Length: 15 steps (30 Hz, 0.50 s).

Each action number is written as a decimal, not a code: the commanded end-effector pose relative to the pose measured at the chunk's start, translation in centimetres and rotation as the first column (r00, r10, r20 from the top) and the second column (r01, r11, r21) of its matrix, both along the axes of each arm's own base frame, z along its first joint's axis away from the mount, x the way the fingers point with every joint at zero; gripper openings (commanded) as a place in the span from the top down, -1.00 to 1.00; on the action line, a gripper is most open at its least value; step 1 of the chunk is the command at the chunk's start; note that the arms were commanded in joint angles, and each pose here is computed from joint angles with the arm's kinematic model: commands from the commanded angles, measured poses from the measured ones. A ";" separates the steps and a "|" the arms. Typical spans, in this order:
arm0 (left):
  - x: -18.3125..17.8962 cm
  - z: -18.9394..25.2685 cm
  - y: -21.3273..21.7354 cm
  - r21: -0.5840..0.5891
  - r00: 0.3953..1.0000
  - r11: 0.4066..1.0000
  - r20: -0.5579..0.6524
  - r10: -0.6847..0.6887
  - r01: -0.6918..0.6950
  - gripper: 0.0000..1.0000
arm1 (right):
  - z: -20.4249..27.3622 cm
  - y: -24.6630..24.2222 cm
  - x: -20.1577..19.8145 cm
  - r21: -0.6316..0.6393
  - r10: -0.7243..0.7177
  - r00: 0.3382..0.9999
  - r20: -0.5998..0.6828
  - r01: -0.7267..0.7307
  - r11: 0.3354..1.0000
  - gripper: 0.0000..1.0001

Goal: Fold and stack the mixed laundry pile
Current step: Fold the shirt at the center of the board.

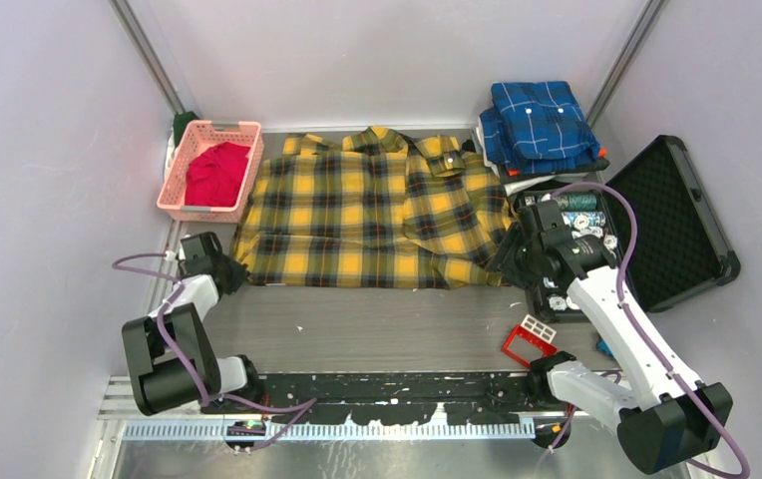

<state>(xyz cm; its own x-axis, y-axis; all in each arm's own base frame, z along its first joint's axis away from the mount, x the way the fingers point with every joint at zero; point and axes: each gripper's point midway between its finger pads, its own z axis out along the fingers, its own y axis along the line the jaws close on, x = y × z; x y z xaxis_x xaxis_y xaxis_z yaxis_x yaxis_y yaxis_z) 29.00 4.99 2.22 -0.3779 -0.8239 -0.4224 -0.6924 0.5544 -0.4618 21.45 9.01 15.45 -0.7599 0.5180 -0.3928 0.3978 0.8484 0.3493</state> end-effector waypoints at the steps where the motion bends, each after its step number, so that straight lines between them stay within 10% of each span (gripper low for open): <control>1: 1.0 2.2 3.7 0.087 0.993 0.991 0.078 0.093 -0.100 1.00 | -0.3 -0.3 0.6 -0.040 0.021 1.000 0.019 -0.020 0.999 -0.16; 15: 0.4 1.6 4.9 0.084 0.986 0.984 0.072 0.149 -0.155 1.00 | -5.2 1.4 7.3 -0.124 0.161 0.987 0.024 -0.157 0.980 -0.16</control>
<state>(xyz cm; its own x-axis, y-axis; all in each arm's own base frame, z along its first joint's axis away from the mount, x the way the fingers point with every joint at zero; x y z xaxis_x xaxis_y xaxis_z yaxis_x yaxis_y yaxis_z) 28.59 8.36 3.06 -0.2735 -0.8398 -0.4689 -0.7418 0.4945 -0.4529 25.50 8.91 10.44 -0.8230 0.4097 -0.3935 0.3567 0.9118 0.2034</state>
